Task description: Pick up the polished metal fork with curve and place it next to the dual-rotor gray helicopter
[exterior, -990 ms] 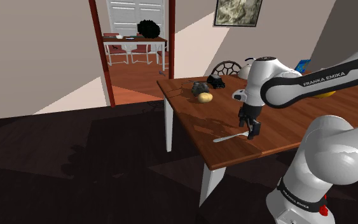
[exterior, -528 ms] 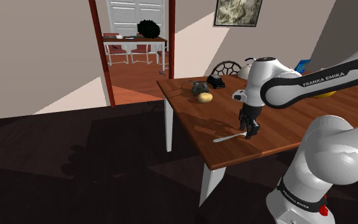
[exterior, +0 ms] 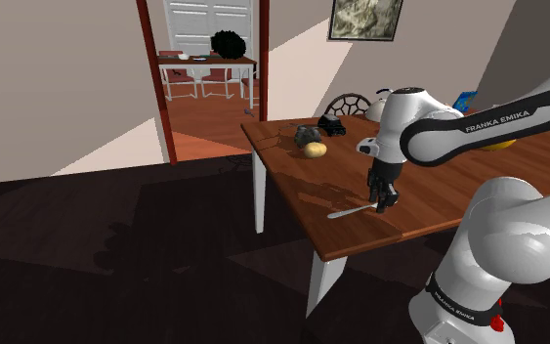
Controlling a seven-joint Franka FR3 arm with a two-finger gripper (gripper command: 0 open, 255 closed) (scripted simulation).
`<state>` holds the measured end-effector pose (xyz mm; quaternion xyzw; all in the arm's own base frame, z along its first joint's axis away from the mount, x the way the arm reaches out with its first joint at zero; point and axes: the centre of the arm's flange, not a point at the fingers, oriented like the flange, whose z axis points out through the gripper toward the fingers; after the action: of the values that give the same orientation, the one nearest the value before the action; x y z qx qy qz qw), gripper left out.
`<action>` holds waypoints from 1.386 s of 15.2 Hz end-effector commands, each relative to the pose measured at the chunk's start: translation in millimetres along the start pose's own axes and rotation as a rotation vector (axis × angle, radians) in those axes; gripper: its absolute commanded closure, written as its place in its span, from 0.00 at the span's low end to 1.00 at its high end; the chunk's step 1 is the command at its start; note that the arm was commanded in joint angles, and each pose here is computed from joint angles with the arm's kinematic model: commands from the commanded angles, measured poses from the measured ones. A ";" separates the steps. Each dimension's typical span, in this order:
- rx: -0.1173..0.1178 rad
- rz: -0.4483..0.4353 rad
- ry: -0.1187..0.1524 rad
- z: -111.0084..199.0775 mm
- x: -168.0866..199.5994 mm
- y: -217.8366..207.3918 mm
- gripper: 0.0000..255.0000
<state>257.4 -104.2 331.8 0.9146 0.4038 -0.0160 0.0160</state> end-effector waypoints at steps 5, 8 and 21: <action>-0.002 -0.001 -0.001 -20.1 -1.1 0.5 1.00; -0.002 -0.001 -0.001 -35.9 -1.8 0.8 1.00; -0.002 -0.001 -0.001 -104.4 -4.6 1.9 1.00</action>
<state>256.7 -105.4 430.7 0.9145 0.4040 -0.0159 0.0171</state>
